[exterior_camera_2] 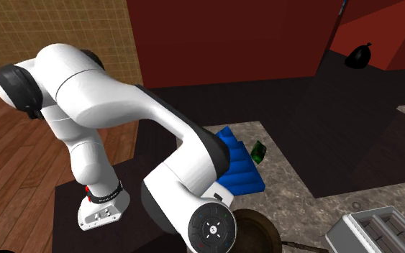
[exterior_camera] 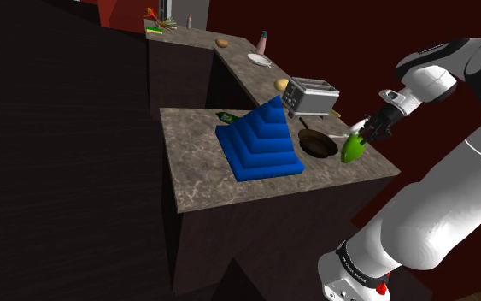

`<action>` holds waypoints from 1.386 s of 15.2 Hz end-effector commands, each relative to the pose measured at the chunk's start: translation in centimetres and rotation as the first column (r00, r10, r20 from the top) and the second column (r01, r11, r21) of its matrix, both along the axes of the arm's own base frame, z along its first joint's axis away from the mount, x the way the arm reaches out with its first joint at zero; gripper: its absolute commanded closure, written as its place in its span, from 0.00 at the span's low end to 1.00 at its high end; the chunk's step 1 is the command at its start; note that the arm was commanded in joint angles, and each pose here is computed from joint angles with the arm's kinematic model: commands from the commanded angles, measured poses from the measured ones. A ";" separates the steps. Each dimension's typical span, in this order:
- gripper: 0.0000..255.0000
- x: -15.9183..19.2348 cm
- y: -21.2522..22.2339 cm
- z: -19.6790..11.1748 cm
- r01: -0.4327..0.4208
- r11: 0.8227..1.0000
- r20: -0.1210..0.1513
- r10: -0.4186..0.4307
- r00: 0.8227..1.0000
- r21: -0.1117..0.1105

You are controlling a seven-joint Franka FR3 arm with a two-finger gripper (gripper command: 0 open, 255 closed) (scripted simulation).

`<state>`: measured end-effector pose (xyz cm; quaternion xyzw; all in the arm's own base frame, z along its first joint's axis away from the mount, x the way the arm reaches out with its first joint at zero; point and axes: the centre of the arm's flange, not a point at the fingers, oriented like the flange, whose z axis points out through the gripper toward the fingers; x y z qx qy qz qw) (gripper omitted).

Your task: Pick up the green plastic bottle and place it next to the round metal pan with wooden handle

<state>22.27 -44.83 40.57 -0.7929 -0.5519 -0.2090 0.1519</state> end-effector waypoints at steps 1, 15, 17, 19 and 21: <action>1.00 0.0 -0.1 -1.0 0.000 1.000 0.001 0.000 1.000 0.000; 1.00 0.0 -0.1 -8.8 0.000 1.000 0.001 0.000 1.000 0.000; 1.00 0.0 -0.1 -8.8 0.000 1.000 0.001 0.000 1.000 0.000; 1.00 0.0 -0.1 -8.8 0.000 1.000 0.001 0.000 1.000 0.000; 1.00 0.0 -0.1 -8.8 0.000 1.000 0.001 0.000 1.000 0.000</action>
